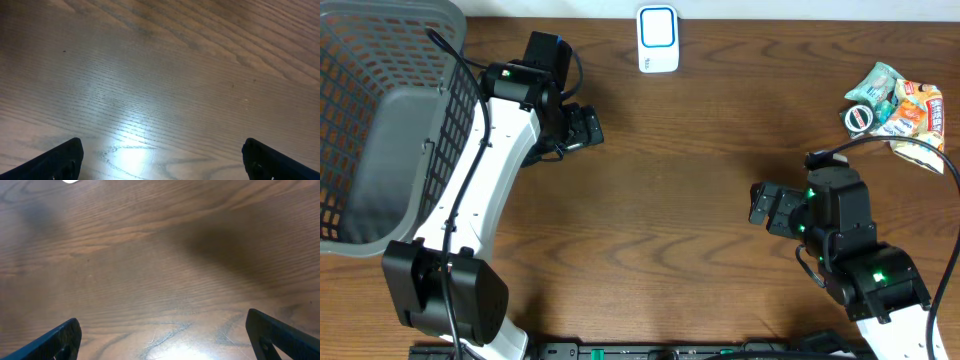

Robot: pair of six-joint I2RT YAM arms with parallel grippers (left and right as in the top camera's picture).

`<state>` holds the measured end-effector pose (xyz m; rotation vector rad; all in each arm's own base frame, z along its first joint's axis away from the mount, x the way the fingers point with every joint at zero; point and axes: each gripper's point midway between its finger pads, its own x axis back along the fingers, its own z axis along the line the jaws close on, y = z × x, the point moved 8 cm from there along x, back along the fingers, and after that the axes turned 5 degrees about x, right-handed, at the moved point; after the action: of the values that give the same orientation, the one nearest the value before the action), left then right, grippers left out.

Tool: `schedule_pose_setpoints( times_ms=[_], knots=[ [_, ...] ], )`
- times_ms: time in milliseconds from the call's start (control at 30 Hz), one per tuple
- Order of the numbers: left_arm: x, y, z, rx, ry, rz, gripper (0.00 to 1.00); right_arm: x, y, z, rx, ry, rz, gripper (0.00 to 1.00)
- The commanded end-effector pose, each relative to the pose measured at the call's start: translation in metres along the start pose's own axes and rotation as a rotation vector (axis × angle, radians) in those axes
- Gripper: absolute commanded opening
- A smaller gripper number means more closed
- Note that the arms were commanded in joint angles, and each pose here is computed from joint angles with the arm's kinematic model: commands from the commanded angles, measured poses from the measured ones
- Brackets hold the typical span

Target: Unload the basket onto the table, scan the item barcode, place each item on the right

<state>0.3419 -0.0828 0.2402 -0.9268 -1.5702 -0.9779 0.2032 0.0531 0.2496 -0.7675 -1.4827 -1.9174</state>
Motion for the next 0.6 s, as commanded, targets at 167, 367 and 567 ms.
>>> schedule_pose_setpoints(
  times_ms=[167, 367, 567],
  knots=[
    [-0.0024, -0.0003, 0.0014, 0.015, 0.008, 0.007, 1.00, 0.0016, -0.0012, 0.0007, -0.006, 0.009, -0.012, 0.99],
    [-0.0024, -0.0003, 0.0014, 0.015, 0.008, 0.007, 1.00, 0.0015, -0.0038, 0.0000, -0.005, 0.007, 0.005, 0.99],
    [-0.0024, -0.0003, 0.0014, 0.015, 0.008, 0.007, 1.00, 0.0016, -0.0040, 0.0029, -0.005, 0.036, 0.012, 0.99]
  ],
)
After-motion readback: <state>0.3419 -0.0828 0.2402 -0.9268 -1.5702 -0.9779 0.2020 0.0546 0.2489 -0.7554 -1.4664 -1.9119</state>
